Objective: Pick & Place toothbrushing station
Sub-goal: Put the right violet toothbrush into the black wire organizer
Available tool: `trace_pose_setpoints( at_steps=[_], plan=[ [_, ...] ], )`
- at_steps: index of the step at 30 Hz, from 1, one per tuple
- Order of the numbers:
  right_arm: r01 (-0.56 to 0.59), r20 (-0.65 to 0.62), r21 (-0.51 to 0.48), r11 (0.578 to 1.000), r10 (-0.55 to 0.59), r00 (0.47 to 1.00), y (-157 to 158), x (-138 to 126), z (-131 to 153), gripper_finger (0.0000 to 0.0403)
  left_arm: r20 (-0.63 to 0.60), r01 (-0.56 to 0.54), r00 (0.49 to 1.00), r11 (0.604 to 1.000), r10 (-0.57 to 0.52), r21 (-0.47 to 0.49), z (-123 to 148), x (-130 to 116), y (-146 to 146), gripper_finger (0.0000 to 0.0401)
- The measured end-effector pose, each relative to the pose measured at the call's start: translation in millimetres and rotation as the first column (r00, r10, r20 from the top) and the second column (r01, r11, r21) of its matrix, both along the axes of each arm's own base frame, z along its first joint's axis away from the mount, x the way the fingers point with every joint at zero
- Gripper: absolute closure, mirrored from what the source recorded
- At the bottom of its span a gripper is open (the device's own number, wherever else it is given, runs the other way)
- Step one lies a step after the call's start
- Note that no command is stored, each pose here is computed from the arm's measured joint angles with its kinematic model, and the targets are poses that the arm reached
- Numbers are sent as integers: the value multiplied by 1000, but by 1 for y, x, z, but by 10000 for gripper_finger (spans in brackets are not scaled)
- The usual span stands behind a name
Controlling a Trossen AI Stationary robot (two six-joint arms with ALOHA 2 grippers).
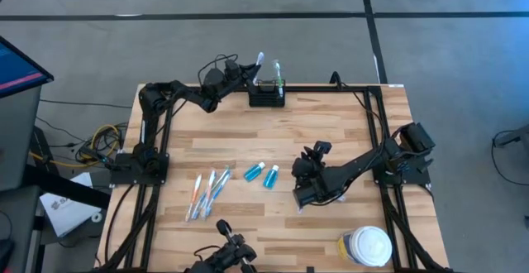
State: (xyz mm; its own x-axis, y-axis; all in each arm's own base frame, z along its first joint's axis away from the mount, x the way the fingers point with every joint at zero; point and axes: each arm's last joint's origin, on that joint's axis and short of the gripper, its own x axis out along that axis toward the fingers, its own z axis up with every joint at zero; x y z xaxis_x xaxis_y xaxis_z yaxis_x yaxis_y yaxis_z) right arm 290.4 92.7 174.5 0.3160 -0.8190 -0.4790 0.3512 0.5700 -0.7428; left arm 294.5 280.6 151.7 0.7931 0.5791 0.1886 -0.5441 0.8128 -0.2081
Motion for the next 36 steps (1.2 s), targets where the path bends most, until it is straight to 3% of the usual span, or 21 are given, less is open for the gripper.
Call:
trace_pose_setpoints(
  at_steps=[21,31,36],
  plan=[
    [2,-14,2,1000,-2,1000,-2,-4,-8,301,0,6,1000,999,-6,-40,-2,1,0,355],
    [2,-18,9,1000,-2,1000,-2,-4,-8,301,-12,83,996,996,-83,-38,-3,2,-2,355],
    [2,-20,9,1000,-2,1000,-2,-4,-8,301,9,89,996,993,-88,-82,-3,1,-1,348]
  ],
)
